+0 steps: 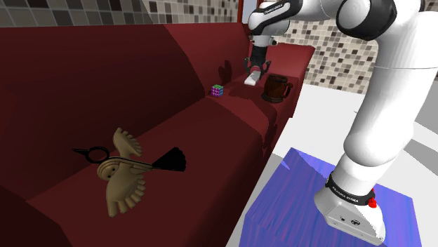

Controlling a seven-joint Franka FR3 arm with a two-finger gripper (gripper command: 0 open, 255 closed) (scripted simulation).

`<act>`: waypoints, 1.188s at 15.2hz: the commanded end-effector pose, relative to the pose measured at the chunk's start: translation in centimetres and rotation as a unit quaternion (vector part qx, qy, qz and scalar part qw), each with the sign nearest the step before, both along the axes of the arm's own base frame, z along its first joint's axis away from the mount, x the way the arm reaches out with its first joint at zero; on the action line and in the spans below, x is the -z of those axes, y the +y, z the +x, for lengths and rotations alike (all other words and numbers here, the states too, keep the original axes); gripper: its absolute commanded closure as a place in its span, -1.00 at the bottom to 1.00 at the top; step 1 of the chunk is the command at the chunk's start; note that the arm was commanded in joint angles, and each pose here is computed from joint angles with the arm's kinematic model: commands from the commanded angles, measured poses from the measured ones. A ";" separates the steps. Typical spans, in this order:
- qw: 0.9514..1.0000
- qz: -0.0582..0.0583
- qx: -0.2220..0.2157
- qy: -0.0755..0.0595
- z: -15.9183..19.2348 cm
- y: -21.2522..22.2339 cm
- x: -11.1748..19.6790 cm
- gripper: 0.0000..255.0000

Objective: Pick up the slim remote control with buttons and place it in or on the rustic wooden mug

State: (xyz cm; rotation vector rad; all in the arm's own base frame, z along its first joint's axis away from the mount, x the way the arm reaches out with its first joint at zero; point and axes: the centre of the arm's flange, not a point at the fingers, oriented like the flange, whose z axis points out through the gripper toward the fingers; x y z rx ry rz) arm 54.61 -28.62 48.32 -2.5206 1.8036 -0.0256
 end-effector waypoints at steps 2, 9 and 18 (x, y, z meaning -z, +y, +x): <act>1.000 0.000 0.000 0.000 0.0 0.0 -1.6 1.00; 1.000 0.000 0.000 0.000 0.0 0.0 -5.3 1.00; 1.000 0.000 0.000 0.000 -2.9 -6.0 -7.3 1.00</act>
